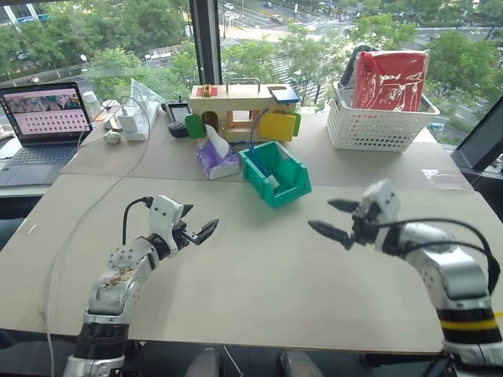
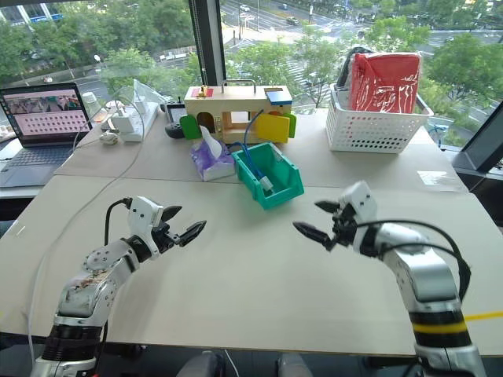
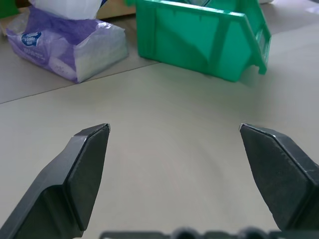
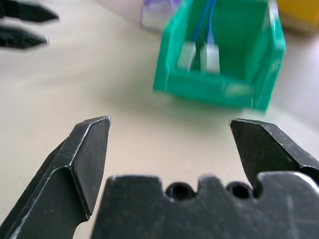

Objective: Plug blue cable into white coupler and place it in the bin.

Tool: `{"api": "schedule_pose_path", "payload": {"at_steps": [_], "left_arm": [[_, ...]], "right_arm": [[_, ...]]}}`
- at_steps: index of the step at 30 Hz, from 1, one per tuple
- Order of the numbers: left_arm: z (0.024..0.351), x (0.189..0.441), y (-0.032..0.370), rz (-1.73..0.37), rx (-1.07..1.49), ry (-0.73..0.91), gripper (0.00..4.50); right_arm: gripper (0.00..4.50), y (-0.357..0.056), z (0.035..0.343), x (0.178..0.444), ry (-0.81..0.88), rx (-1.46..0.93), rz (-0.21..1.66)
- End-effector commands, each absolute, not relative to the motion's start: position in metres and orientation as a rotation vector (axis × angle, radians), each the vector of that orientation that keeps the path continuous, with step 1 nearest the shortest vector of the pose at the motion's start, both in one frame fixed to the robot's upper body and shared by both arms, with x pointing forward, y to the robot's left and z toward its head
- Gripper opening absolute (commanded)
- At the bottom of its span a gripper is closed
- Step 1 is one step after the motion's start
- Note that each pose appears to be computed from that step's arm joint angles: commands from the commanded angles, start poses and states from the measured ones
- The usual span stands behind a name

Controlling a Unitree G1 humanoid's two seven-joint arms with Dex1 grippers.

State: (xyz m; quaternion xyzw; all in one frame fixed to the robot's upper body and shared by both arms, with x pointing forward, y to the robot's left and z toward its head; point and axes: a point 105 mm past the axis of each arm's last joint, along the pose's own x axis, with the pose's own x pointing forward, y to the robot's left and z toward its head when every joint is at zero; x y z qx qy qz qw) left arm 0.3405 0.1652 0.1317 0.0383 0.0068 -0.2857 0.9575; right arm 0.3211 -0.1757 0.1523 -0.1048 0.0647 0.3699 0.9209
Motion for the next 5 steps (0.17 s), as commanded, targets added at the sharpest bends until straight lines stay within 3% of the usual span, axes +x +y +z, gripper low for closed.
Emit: {"api": "schedule_pose_path", "payload": {"at_steps": [1,5], "left_arm": [[0.141,0.347,0.164,-0.576,0.105,-0.072,4.5],[0.13,0.358,0.159,-0.587,0.123,-0.053,4.5]], "right_arm": [[4.43,-0.179,0.166,0.318,-0.006,-0.26,0.642],[4.43,-0.196,0.15,0.318,-0.017,-0.208,0.496]]}}
